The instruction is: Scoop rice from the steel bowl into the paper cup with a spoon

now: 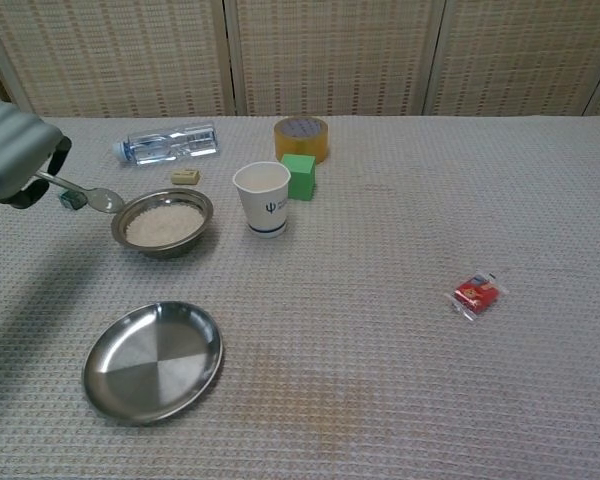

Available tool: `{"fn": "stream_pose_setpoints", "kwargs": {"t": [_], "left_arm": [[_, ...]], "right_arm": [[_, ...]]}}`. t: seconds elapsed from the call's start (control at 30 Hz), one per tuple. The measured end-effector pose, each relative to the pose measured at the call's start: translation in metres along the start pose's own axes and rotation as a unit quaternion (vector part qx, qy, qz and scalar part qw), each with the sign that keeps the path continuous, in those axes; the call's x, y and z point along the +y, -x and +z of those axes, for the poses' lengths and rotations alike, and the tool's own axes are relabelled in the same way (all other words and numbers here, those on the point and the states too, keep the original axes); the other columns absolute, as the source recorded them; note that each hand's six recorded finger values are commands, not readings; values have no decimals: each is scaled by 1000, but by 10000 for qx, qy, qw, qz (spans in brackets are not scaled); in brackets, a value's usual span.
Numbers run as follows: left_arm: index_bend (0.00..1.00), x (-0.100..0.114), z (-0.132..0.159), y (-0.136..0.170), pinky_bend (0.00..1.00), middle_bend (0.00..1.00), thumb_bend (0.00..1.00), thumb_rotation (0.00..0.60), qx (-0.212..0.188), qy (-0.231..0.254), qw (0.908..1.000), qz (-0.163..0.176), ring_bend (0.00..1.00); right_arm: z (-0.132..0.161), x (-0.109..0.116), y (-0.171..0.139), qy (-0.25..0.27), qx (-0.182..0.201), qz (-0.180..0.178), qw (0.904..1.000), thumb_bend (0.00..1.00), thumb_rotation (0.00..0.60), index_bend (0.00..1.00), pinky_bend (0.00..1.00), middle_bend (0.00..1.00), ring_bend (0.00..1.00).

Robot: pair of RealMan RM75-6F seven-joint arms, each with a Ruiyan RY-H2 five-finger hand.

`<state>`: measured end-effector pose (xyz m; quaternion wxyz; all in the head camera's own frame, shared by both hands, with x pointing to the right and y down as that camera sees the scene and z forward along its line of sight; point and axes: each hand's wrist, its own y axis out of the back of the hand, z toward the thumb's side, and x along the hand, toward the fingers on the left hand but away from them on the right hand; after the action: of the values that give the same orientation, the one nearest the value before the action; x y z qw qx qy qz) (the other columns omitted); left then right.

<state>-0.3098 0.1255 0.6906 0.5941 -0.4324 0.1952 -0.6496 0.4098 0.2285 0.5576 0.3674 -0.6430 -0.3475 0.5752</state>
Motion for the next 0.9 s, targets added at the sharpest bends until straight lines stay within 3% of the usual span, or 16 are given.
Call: {"fn": "stream_pose_setpoints", "kwargs": {"t": [0.2, 0.47, 0.9], "left_arm": [[570, -1, 12, -14, 1000, 1000, 416, 600, 48, -766, 9966, 287, 1000], [568, -3, 36, -21, 1000, 1000, 414, 600, 46, -1599, 9855, 565, 1000], [567, -8, 56, -17, 1000, 1000, 415, 600, -49, -1949, 9785, 679, 1000]], "right_arm": [[0, 3, -2, 45, 23, -24, 10000, 153, 600, 0, 0, 0, 0], [-1, 4, -3, 88, 44, 0, 10000, 153, 600, 0, 0, 0, 0], [1, 7, -6, 134, 97, 6, 9999, 154, 600, 0, 0, 0, 0]]}}
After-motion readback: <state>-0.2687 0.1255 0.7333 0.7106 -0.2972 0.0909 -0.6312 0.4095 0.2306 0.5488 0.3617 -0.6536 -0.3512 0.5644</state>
